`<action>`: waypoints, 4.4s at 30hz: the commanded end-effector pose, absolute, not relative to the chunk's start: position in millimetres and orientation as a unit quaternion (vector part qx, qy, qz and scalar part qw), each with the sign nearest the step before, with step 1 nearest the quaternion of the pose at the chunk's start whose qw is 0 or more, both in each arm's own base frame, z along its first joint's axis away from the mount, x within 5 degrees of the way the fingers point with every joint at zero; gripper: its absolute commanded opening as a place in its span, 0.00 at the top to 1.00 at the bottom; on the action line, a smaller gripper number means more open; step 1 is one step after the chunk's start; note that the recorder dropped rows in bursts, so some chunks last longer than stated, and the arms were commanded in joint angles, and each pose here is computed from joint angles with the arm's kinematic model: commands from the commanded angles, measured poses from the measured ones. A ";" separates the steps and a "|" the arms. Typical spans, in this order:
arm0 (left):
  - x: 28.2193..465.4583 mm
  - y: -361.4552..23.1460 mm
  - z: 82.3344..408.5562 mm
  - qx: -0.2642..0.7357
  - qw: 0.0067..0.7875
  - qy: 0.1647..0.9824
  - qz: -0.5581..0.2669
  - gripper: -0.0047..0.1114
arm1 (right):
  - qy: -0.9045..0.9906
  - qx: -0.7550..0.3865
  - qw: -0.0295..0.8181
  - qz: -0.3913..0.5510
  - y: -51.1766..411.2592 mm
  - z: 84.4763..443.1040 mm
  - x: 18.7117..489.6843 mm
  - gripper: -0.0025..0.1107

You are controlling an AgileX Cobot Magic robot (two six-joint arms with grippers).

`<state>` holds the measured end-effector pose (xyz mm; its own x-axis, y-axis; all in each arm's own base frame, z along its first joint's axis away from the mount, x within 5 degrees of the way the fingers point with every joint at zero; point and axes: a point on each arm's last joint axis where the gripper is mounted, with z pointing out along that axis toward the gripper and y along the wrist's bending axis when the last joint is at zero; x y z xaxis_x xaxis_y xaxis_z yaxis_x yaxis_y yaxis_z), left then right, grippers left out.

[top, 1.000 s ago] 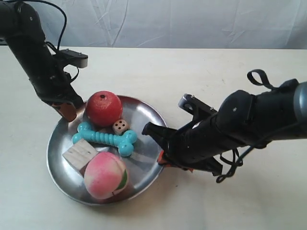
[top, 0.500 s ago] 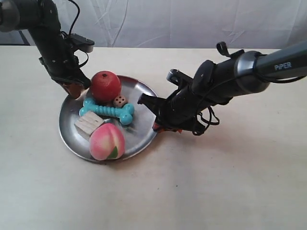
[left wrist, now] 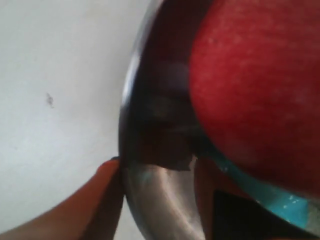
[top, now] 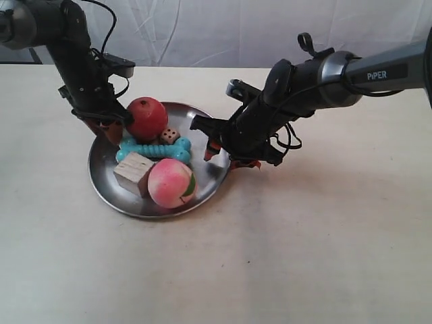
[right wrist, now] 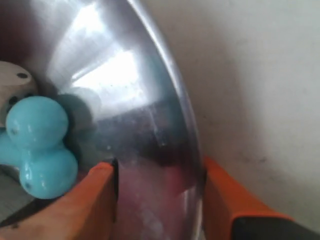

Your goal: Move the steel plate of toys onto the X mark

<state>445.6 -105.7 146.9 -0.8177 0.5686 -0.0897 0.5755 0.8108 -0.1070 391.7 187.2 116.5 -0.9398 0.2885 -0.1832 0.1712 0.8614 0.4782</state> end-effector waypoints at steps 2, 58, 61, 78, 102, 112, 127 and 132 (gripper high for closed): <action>443.5 -110.5 149.8 0.261 0.021 0.959 -0.110 0.46 | 0.950 0.126 0.144 0.248 190.3 124.7 397.5 0.55; 185.7 -45.9 356.6 0.231 0.446 0.844 -0.189 0.96 | 0.899 -0.116 0.400 0.132 91.1 323.0 197.6 0.98; 182.2 -45.5 358.7 0.235 0.451 0.842 -0.183 0.96 | 0.899 -0.116 0.400 0.132 91.1 323.0 197.6 0.98; 96.3 -5.6 293.2 0.013 0.628 0.777 -0.030 0.96 | 0.899 -0.116 0.402 0.133 91.6 323.1 197.8 0.98; 55.5 -0.9 192.1 -0.066 0.651 0.754 -0.059 0.96 | 0.898 -0.116 0.404 0.133 91.7 323.5 198.1 0.98; 55.5 0.8 192.0 -0.042 0.653 0.756 -0.025 0.96 | 0.896 -0.116 0.406 0.134 91.8 323.8 198.3 0.98; 55.5 0.8 192.0 -0.042 0.653 0.756 -0.025 0.96 | 0.832 -0.076 0.539 0.112 45.3 339.4 144.8 0.98; 55.5 0.8 192.0 -0.042 0.653 0.756 -0.025 0.96 | 0.792 0.000 0.607 0.070 12.2 297.8 103.6 0.98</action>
<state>55.6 0.6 191.6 -0.1615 -0.0879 -0.9829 -0.0245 0.9961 -0.0851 121.5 24.5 316.0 -0.3426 0.0643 -0.9373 -0.1512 0.9809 0.1225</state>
